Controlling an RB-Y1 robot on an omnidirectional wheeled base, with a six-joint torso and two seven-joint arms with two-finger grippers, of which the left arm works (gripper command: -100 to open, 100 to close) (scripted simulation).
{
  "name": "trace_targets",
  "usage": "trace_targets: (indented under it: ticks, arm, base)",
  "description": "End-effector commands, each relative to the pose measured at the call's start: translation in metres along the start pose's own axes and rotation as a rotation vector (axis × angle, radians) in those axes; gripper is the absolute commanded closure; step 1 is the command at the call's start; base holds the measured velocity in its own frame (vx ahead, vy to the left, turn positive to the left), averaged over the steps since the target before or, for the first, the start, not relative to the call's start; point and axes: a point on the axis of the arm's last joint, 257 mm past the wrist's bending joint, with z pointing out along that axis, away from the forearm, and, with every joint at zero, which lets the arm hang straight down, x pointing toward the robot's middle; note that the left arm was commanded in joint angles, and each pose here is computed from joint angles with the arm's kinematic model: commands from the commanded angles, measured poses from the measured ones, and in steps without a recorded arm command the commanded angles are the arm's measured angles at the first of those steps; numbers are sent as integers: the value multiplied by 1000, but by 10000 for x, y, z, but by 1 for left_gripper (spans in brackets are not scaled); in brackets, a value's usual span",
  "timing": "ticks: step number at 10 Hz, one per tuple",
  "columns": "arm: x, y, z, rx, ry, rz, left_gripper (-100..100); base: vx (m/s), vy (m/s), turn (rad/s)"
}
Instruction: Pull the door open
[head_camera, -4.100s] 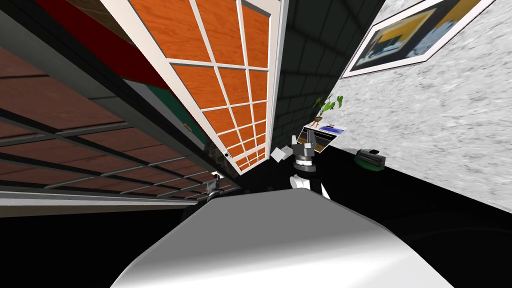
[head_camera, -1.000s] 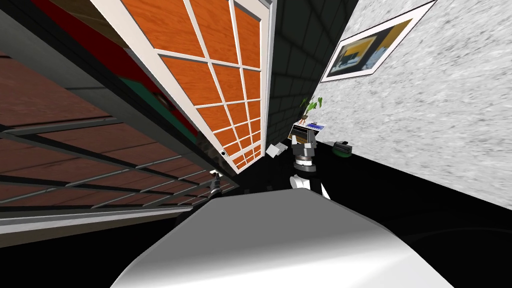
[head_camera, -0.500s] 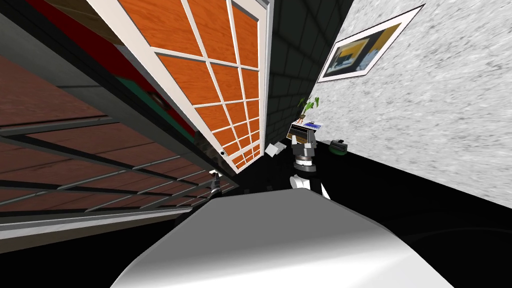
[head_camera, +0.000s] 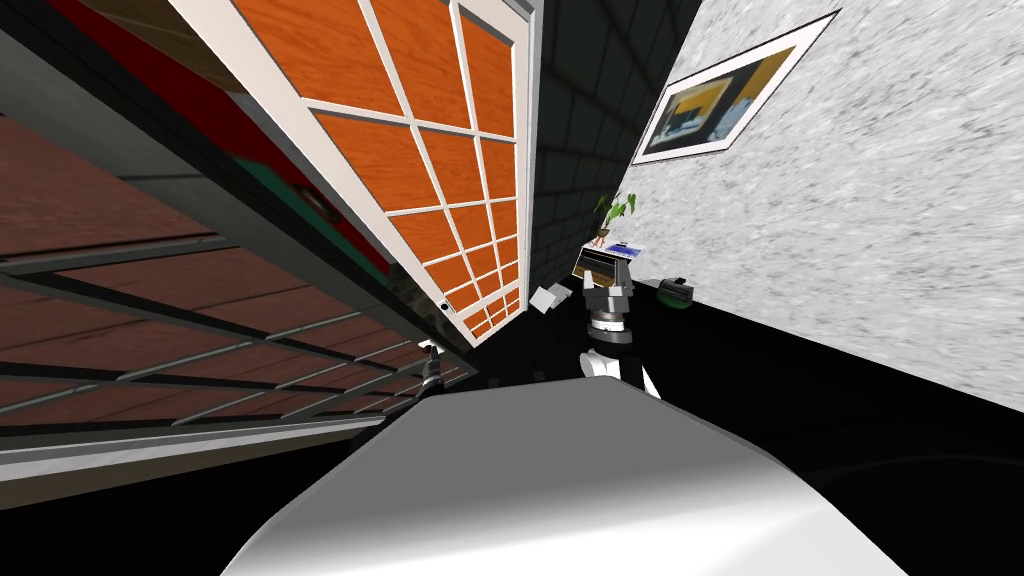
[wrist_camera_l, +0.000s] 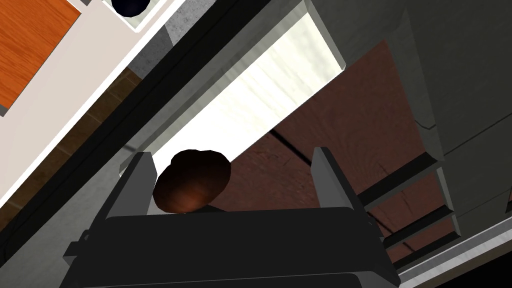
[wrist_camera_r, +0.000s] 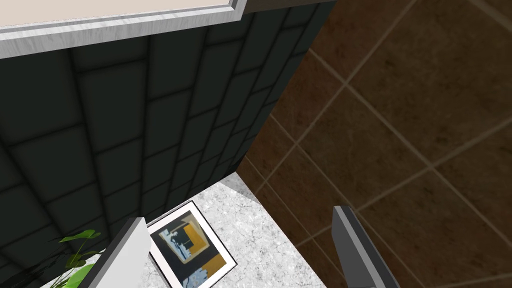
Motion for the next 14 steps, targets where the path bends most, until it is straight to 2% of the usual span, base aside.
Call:
trace_targets:
  ticks: [1, 4, 6, 7, 10, 11, 14]
  arm:
    - [-269, 88, 27, -11, -39, -12, 100]
    - [-248, 116, 9, -18, -34, -13, 100]
    - [-269, 88, 27, -11, -39, -12, 100]
    - [-276, 83, 40, -9, -40, -54, 100]
    - [-276, 83, 40, -9, -40, -54, 100]
    - [-284, 79, 53, -7, -42, -96, 100]
    - [-284, 79, 53, -7, -42, -96, 100]
  base:
    - [-26, 28, -33]
    - [-1, -7, -14]
    - [-2, -1, 14]
    - [-21, 8, -78]
    - [-15, 8, -8]
    - [-31, 8, -84]
    - [-18, 10, -20]
